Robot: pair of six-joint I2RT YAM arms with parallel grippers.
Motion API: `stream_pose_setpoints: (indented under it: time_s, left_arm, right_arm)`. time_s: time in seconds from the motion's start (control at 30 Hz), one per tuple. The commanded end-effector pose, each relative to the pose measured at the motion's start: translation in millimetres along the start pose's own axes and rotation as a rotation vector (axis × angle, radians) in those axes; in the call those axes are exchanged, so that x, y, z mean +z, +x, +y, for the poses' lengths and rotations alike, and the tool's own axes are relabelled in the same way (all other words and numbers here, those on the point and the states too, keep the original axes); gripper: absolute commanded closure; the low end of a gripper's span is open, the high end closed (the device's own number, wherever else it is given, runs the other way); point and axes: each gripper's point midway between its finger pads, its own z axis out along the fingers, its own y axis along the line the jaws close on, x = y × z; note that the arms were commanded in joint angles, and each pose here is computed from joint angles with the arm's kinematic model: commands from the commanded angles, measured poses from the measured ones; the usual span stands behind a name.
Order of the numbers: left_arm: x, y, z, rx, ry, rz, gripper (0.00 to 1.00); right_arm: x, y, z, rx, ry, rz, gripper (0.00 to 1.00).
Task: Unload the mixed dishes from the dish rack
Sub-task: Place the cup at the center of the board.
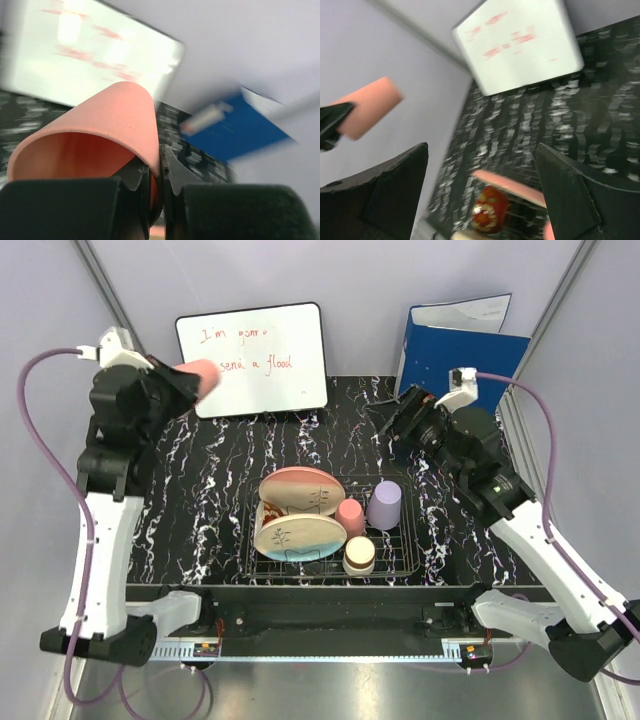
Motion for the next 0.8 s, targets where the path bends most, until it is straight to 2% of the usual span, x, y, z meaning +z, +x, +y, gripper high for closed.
stream_pose_setpoints:
  time_s: [0.0,0.07,0.1,0.13,0.3,0.6,0.7,0.77]
  left_arm:
    - [1,1,157,0.168,-0.707,0.047,1.00]
    - [16,11,183,0.103,-0.738,0.112,1.00]
    - [25,17,213,0.061,-0.809,0.147,1.00]
    - [29,23,227,0.041,-0.837,0.172,1.00]
    - [43,38,297,0.028,-1.012,0.257,1.00]
    - [91,55,361,0.034,-1.086,0.382,1.00]
    - [114,55,374,0.025,-1.072,0.395,1.00]
    - [127,41,375,0.039,-1.062,0.364,1.00]
  right_arm:
    - [-31,2,-100,-0.208,0.493,0.009,0.05]
    - [-40,4,-116,-0.228,0.551,-0.004,0.06]
    - [-46,-1,-114,-0.228,0.542,-0.028,0.06]
    - [-50,0,-115,-0.232,0.536,-0.034,0.06]
    - [-63,8,-121,-0.281,0.511,-0.018,0.06]
    - [-71,28,-131,-0.303,0.501,0.054,0.05]
    - [-73,33,-134,-0.298,0.498,0.064,0.05]
    - [-74,36,-136,-0.301,0.498,0.074,0.05]
